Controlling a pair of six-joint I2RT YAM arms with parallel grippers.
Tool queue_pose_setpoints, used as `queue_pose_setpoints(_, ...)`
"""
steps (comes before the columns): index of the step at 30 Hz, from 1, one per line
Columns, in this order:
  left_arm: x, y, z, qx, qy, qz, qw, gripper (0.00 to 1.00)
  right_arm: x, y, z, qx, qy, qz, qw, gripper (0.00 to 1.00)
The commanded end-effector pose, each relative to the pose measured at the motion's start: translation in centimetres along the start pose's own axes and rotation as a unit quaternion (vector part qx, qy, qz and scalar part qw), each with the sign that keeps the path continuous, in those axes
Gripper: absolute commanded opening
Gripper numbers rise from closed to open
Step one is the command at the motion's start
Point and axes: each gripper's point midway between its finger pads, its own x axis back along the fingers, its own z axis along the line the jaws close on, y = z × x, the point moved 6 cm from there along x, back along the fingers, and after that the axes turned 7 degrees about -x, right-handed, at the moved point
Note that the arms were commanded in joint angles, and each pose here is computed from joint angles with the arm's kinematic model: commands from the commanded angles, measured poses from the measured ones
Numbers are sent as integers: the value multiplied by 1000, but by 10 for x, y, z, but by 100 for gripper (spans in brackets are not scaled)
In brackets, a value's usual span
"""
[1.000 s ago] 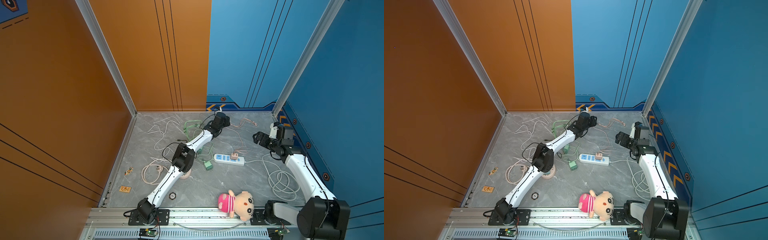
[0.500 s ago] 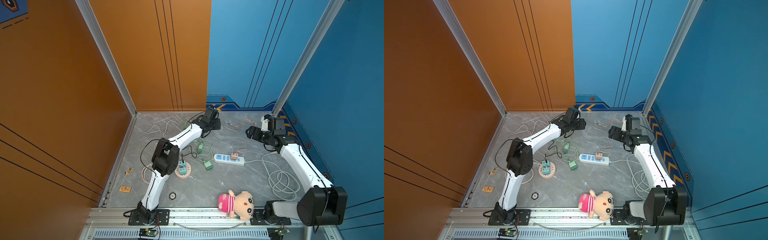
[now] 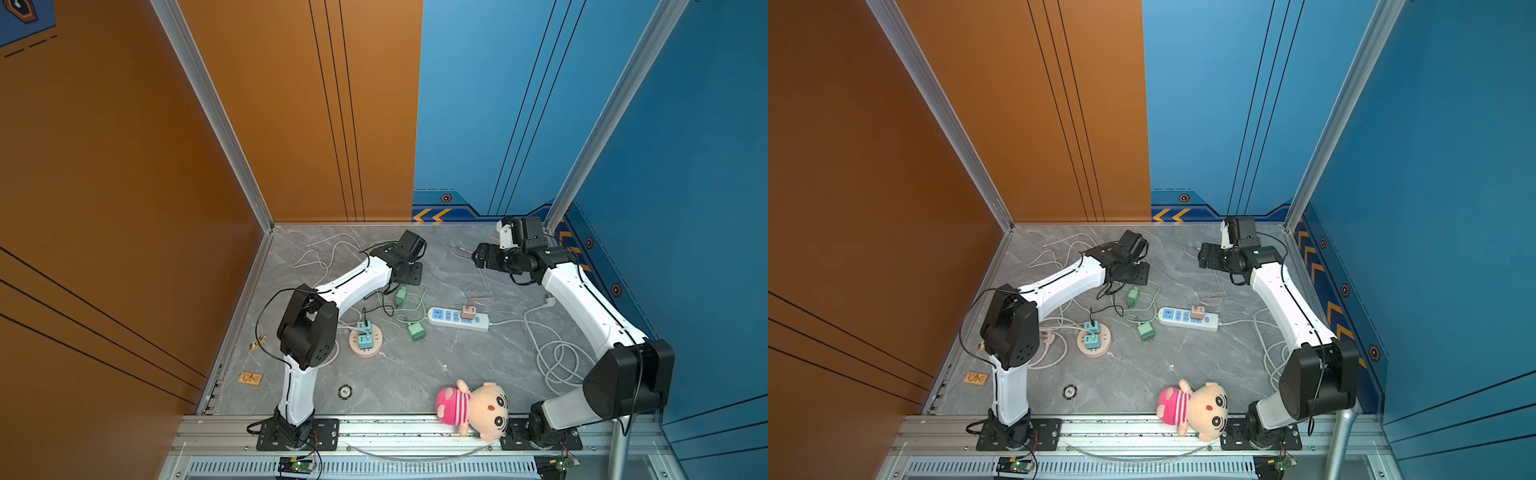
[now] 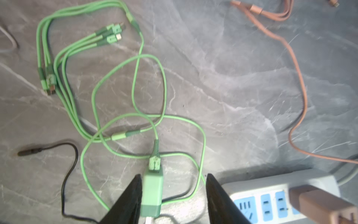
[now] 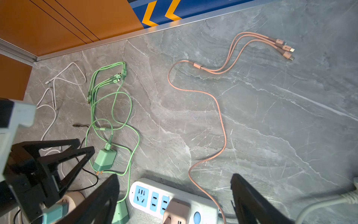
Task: Insert plugs into power strip
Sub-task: Move the power cord to the top-right of the table, then pick up the plug from the center of the table.
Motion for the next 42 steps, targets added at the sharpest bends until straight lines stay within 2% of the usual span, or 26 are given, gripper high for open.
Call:
queue_pose_setpoints(1,8,-15,5,-18,32,23,999,55,7,-2,2,19,-18,11,1000,92)
queue_pose_setpoints(5,-4,-27,4,-21,35,47,998,54,4,-3,7,30,-26,25,999,96)
queue_pose_setpoints(10,-18,-34,9,6,43,67,997,54,3,-5,14,38,-13,32,999,96)
queue_pose_setpoints(24,-43,-60,21,21,63,116,991,50,4,-12,25,54,-1,42,998,96)
queue_pose_setpoints(30,-50,-65,20,21,63,127,990,44,4,-15,28,59,3,45,997,96)
queue_pose_setpoints(36,-57,-69,19,17,57,137,989,42,2,-18,29,60,5,50,997,95)
queue_pose_setpoints(42,-55,-69,22,10,66,133,989,29,4,-19,32,60,13,52,997,95)
